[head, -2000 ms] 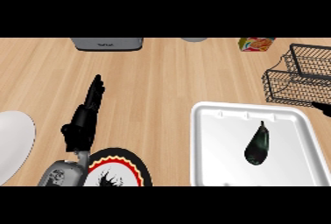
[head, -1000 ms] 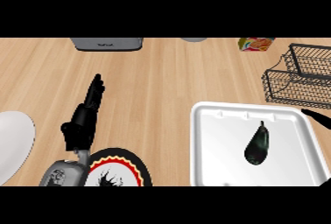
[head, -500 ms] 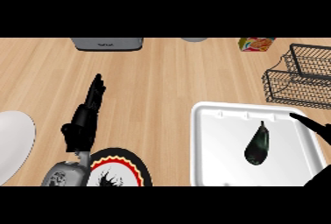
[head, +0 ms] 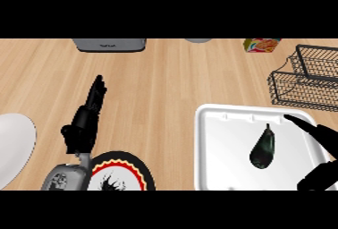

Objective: Pick the eggplant from the tray and place it in the tiered basket

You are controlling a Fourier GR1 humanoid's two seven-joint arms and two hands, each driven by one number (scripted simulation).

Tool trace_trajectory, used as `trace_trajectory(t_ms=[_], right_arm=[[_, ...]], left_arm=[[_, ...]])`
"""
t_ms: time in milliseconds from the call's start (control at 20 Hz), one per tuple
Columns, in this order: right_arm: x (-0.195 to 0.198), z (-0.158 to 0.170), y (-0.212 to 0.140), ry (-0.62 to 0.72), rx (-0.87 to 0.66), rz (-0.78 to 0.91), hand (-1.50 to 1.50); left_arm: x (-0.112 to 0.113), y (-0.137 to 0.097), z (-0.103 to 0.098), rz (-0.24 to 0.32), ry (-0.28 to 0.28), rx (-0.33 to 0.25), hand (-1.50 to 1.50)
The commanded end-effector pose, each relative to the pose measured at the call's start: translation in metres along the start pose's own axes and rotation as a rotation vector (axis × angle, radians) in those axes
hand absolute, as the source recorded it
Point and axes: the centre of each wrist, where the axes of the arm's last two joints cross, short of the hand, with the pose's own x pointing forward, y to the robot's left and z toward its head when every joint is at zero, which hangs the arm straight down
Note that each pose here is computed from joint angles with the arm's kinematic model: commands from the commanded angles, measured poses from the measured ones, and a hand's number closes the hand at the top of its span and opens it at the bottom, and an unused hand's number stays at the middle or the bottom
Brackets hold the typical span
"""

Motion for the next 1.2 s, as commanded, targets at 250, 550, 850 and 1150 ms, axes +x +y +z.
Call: trace_trajectory(t_ms=[250, 550, 850, 1150], right_arm=[[-0.004, -0.026, 0.011, -0.005, 0.03, -0.016, -1.5], [-0.006, -0.029, 0.005, 0.028, 0.058, 0.004, -1.5], [-0.005, -0.041, 0.016, 0.025, 0.044, -0.042, -1.5], [-0.004, -0.045, 0.04, 0.025, 0.056, -0.028, -1.5]], left_arm=[[0.007, 0.008, -0.001, 0.013, 0.004, -0.008, 0.0], [0.017, 0.002, 0.008, -0.006, -0.011, -0.005, 0.0], [0.013, 0.001, -0.002, 0.005, 0.007, 0.011, 0.0], [-0.003, 0.0, 0.003, 0.004, -0.001, -0.001, 0.0]])
